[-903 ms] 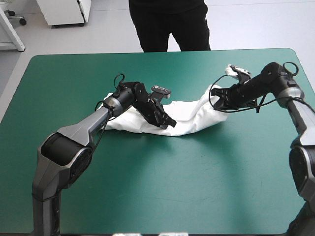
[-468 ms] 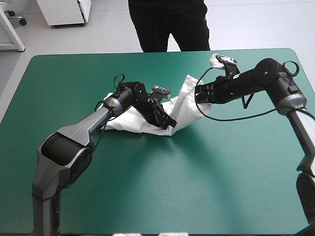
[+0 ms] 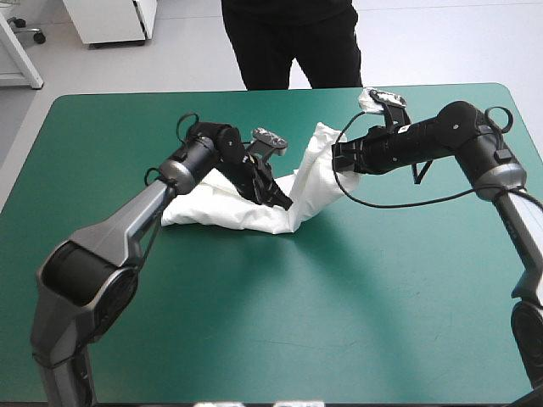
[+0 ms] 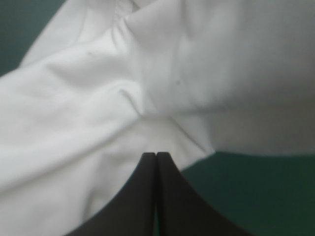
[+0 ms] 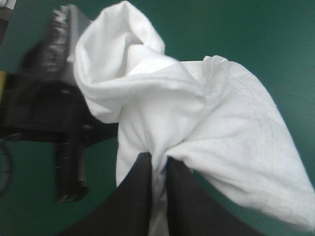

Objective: Fold the cloth

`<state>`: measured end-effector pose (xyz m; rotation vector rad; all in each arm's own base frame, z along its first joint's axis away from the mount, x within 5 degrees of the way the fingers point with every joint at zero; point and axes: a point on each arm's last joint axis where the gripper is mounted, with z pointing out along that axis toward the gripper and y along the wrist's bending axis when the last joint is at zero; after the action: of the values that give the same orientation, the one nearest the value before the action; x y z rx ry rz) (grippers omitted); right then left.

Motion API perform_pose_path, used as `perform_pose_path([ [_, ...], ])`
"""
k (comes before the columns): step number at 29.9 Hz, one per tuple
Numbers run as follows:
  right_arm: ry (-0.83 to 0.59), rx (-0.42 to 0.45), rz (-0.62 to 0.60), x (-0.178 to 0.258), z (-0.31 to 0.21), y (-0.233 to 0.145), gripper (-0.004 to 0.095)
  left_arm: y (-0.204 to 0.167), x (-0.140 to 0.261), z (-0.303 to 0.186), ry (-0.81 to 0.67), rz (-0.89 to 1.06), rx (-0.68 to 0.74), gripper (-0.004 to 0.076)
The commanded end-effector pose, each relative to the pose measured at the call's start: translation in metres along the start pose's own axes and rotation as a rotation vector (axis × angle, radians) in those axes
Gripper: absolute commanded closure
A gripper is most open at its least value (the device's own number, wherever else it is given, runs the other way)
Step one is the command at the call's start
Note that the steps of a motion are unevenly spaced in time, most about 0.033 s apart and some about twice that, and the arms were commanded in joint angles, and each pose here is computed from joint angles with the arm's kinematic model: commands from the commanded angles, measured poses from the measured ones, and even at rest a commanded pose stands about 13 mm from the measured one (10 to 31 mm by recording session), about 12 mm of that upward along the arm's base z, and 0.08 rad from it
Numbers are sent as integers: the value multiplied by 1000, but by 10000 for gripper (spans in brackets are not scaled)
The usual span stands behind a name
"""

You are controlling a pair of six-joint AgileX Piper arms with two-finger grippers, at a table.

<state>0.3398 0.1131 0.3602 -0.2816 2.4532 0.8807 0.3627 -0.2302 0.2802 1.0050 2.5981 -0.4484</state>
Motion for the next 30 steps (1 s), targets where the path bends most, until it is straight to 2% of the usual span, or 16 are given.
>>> perform_pose_path([
  [1,-104,-44,-41,-7,-24,20,925,-24,4,-92,-137,52,-61,733],
  [5,-107,-45,-43,-7,-23,21,925,-37,26,-142,-128,61,-109,733],
  [9,-116,-60,-68,-6,-17,32,925,-54,53,-190,-228,72,-131,733],
  [19,-179,-99,-166,-9,34,66,925,-82,144,-226,-279,-49,-100,733],
  [24,-134,-143,-189,-18,85,82,925,-94,186,-244,-346,-86,-99,733],
  [30,-52,-228,-229,-23,135,112,910,-104,215,-263,-432,-91,-104,733],
])
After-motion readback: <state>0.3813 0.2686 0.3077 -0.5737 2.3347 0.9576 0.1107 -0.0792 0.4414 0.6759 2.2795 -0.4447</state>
